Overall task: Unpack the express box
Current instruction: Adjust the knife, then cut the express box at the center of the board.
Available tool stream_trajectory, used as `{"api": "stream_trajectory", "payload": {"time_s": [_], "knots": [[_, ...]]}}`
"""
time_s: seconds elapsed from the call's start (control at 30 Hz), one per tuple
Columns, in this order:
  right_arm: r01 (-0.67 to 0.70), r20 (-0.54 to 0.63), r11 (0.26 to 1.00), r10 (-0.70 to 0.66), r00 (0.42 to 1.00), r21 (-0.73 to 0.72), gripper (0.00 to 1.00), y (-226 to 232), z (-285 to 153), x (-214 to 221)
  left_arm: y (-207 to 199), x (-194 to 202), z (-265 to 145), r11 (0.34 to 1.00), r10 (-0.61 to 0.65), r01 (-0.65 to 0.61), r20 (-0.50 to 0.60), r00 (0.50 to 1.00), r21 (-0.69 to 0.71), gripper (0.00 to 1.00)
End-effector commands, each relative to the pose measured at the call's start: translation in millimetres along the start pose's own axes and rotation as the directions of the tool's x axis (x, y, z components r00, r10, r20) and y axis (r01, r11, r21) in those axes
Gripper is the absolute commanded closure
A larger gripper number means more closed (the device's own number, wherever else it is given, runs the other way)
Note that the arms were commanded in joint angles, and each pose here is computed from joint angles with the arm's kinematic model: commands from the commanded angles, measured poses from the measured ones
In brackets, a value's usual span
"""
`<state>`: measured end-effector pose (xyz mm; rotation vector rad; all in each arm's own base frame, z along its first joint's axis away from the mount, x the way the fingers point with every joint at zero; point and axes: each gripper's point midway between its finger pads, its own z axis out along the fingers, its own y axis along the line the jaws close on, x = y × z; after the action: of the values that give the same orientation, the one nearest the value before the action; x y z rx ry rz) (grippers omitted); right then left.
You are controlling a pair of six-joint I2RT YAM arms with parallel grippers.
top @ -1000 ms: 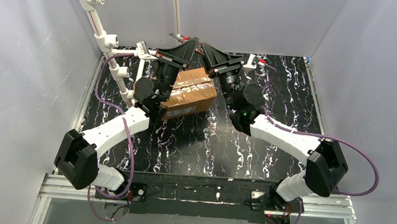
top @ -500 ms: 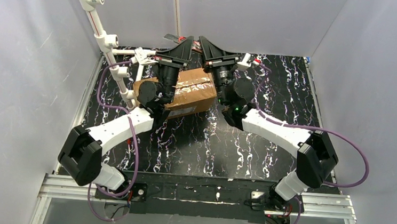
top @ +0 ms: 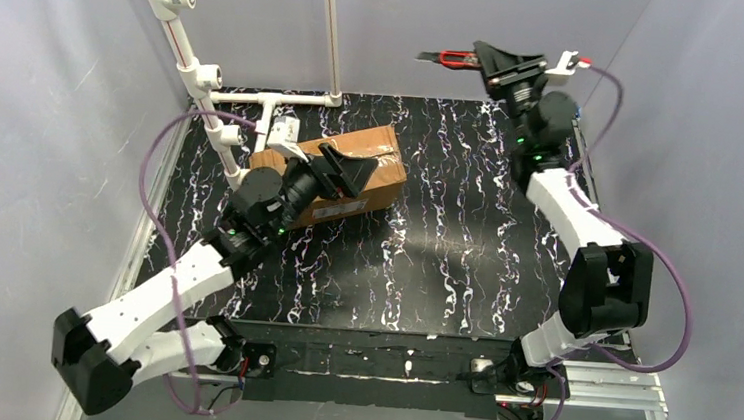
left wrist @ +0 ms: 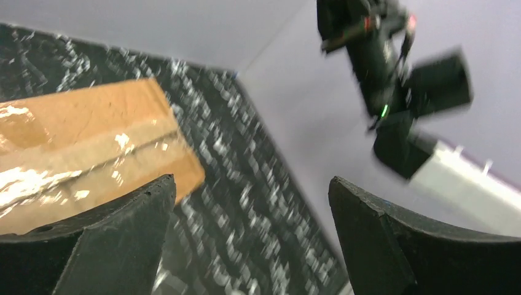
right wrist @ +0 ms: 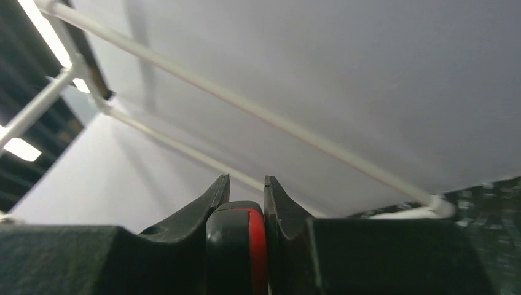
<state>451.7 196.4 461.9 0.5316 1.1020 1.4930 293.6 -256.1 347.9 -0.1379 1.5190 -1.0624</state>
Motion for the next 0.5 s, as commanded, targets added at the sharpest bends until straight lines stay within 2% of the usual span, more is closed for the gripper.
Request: {"api": "stream_trajectory", "payload": {"time_s": [0.0, 0.07, 0.1, 0.17, 0.23, 0.27, 0.37, 0.43, 0.47], "knots": [[0.288, -0.358, 0.957, -0.273, 0.893, -0.009, 0.99, -1.8, -13.1, 4.7, 14.3, 34.5, -65.8, 0.937, 0.318, -0.348, -0.453, 0.833, 0.018, 0.08], [0.331, -0.402, 0.944, -0.298, 0.866, 0.013, 0.99, -22.2, -25.9, 2.7, 28.3, 37.3, -84.8, 0.88, 0.403, -0.473, -0.589, 0.7, 0.04, 0.1], [0.345, -0.423, 0.938, -0.305, 0.853, 0.019, 0.99, -31.0, -31.5, 2.5, 32.5, 38.4, -89.9, 0.849, 0.445, -0.522, -0.635, 0.631, 0.076, 0.1], [0.339, -0.452, 0.941, -0.298, 0.841, 0.011, 0.99, -43.6, -40.9, 4.6, 40.7, 35.4, -92.5, 0.798, 0.486, -0.592, -0.699, 0.525, 0.11, 0.11], [0.317, -0.48, 0.948, -0.283, 0.83, -0.013, 0.99, -52.6, -43.4, 7.6, 43.4, 30.5, -85.2, 0.759, 0.513, -0.637, -0.728, 0.455, 0.137, 0.12], [0.305, -0.491, 0.952, -0.269, 0.829, -0.006, 0.99, -59.2, -43.5, 8.4, 47.5, 27.5, -80.8, 0.74, 0.521, -0.66, -0.731, 0.44, 0.13, 0.11], [0.229, -0.521, 0.973, -0.205, 0.829, -0.018, 0.99, -73.6, -50.4, 19.3, 67.4, 24.5, -68.1, 0.654, 0.556, -0.742, -0.757, 0.343, 0.145, 0.09], [0.206, -0.52, 0.976, -0.212, 0.827, -0.071, 0.99, -72.8, -54.6, 21.5, 85.2, 21.8, -60.9, 0.587, 0.563, -0.796, -0.779, 0.274, 0.144, 0.08], [0.202, -0.534, 0.978, -0.199, 0.822, -0.054, 0.99, -81.2, -55.6, 23.3, 94.2, 20.5, -56.4, 0.549, 0.567, -0.824, -0.787, 0.243, 0.141, 0.08]]}}
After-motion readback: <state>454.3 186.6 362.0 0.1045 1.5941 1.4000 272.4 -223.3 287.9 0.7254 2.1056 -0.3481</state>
